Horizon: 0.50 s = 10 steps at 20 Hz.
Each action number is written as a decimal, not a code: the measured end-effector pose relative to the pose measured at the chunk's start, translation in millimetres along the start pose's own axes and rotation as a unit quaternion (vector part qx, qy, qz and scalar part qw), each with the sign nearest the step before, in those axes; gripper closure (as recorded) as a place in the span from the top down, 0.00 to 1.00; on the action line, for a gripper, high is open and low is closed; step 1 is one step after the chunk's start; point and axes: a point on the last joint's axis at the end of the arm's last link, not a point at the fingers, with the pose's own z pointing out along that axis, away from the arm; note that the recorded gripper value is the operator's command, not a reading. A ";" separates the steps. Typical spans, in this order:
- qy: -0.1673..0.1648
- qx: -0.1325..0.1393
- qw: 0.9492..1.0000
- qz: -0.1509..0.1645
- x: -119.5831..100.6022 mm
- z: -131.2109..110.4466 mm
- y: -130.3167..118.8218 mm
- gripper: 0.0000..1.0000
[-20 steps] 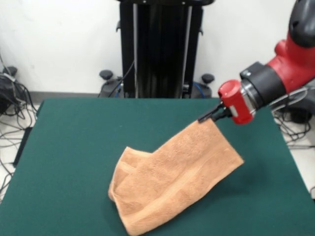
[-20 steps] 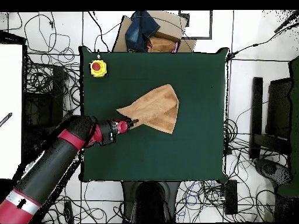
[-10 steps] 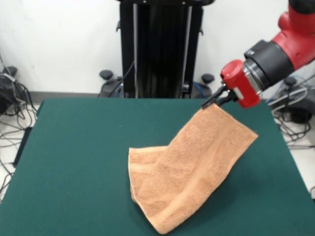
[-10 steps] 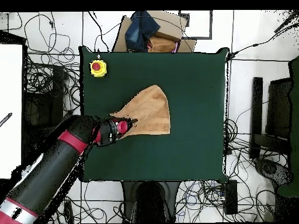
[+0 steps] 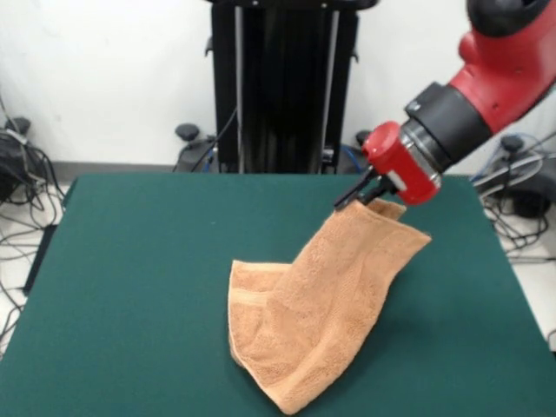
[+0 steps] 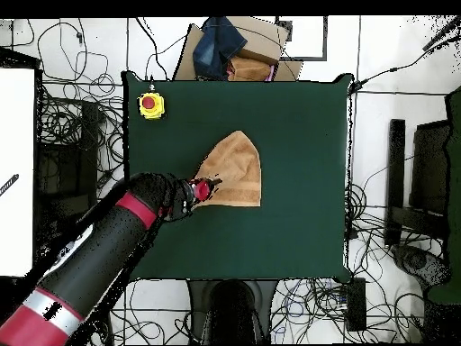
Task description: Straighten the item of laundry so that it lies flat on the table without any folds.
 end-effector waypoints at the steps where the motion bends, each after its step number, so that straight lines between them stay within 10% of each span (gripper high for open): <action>1: 0.002 -0.010 1.000 0.001 2.2 6.5 5.1 0.00; 10: 0.023 -0.057 0.998 0.008 19.1 33.9 35.4 0.00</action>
